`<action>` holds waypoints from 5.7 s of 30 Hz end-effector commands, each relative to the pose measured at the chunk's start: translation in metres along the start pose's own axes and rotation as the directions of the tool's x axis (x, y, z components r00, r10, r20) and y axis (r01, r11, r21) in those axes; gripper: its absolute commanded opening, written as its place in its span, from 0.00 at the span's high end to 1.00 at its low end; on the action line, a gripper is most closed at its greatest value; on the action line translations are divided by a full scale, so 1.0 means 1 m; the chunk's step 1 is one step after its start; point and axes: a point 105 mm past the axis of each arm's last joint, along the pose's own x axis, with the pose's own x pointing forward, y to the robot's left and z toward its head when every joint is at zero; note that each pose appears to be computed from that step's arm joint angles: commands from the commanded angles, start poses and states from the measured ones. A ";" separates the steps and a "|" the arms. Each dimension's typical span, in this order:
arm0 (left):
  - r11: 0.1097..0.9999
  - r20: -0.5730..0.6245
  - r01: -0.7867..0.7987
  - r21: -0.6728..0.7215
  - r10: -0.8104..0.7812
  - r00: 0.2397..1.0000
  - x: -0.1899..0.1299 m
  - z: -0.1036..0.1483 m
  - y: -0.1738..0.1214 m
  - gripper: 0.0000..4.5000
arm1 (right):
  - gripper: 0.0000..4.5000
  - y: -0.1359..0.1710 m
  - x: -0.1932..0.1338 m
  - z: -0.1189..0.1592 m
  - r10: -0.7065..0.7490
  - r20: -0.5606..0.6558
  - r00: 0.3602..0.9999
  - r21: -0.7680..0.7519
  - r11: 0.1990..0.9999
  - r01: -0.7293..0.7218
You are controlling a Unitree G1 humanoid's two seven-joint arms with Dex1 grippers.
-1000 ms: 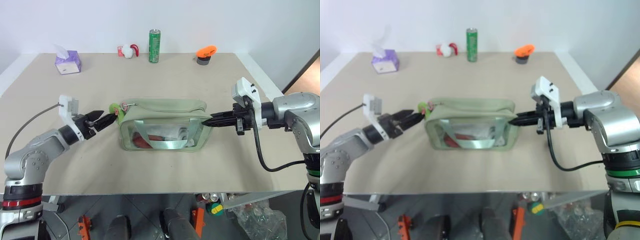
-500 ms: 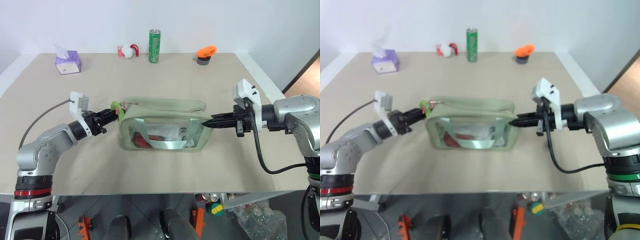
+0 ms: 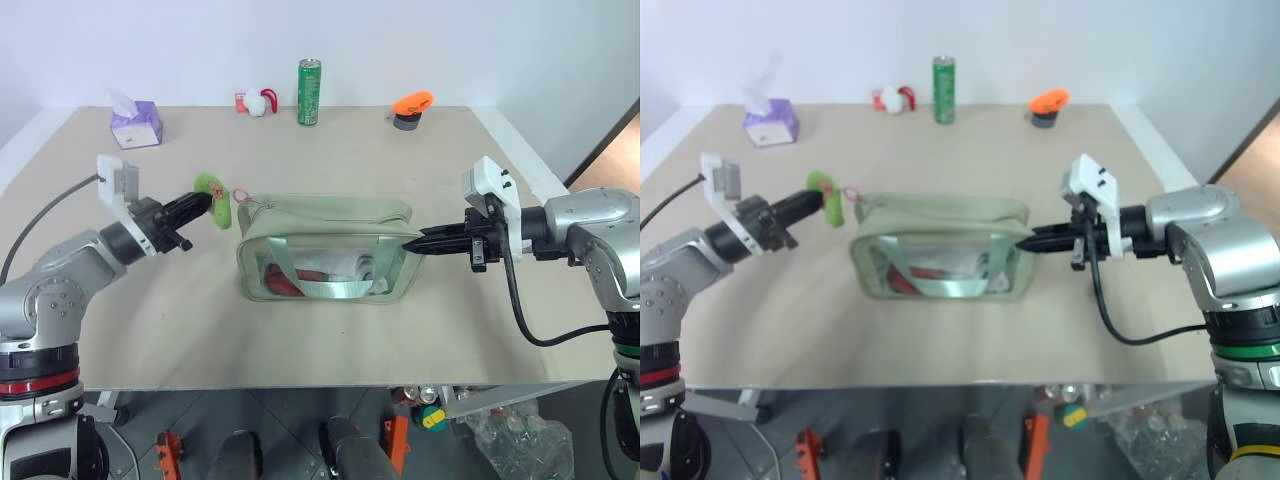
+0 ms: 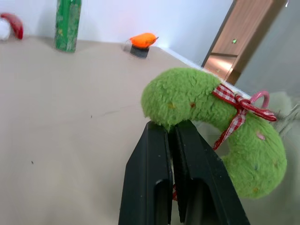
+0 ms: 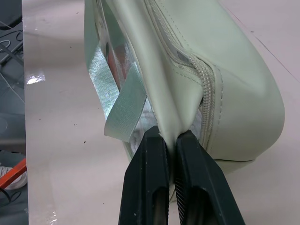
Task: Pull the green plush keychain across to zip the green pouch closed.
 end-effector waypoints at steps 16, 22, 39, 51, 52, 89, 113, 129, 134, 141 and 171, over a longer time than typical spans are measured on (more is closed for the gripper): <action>0.937 -0.198 0.302 0.177 -0.267 0.943 0.049 -0.015 -0.059 0.58 | 1.00 0.005 -0.002 0.007 -0.005 0.013 1.000 -0.029 1.000 0.006; 0.952 -0.133 0.249 0.181 -0.227 0.965 0.041 0.005 -0.047 0.34 | 1.00 0.005 -0.001 0.008 -0.008 0.015 1.000 -0.031 0.999 0.009; 0.957 -0.268 0.274 0.094 -0.241 0.933 -0.047 -0.028 -0.047 0.34 | 1.00 0.004 0.005 0.012 0.024 0.016 1.000 -0.048 0.999 -0.023; 0.961 -0.278 0.270 0.055 -0.244 0.929 -0.036 -0.049 -0.046 0.40 | 1.00 0.004 0.004 0.014 0.028 0.015 1.000 -0.053 0.998 -0.027; 0.962 -0.276 0.267 0.056 -0.242 0.930 -0.034 -0.050 -0.045 0.46 | 1.00 0.005 0.004 0.014 0.028 0.015 1.000 -0.053 0.998 -0.027; 0.962 -0.238 0.266 0.051 -0.247 0.939 -0.015 -0.058 -0.052 1.00 | 0.01 -0.021 -0.084 0.063 -0.192 0.341 0.920 0.034 0.981 0.192; 0.961 -0.243 0.277 0.028 -0.262 0.934 -0.023 -0.064 -0.062 1.00 | 0.01 -0.004 0.047 0.107 -0.072 0.211 0.975 -0.635 0.748 0.192; 0.963 -0.233 0.270 0.028 -0.256 0.938 -0.023 -0.065 -0.062 1.00 | 0.01 0.025 0.077 0.123 0.037 0.242 0.969 -0.698 0.700 0.148; 0.964 -0.235 0.264 0.029 -0.250 0.939 -0.024 -0.066 -0.061 1.00 | 0.01 0.029 0.081 0.128 0.058 0.264 0.963 -0.696 0.703 0.149; 0.966 -0.232 0.258 0.032 -0.244 0.942 -0.024 -0.065 -0.060 1.00 | 0.34 0.031 0.082 0.129 0.093 0.277 0.956 -0.677 0.726 0.126; 0.971 -0.220 0.237 0.037 -0.224 0.949 -0.022 -0.066 -0.056 1.00 | 0.99 -0.051 0.006 0.079 -0.288 0.074 0.955 -0.693 0.673 0.257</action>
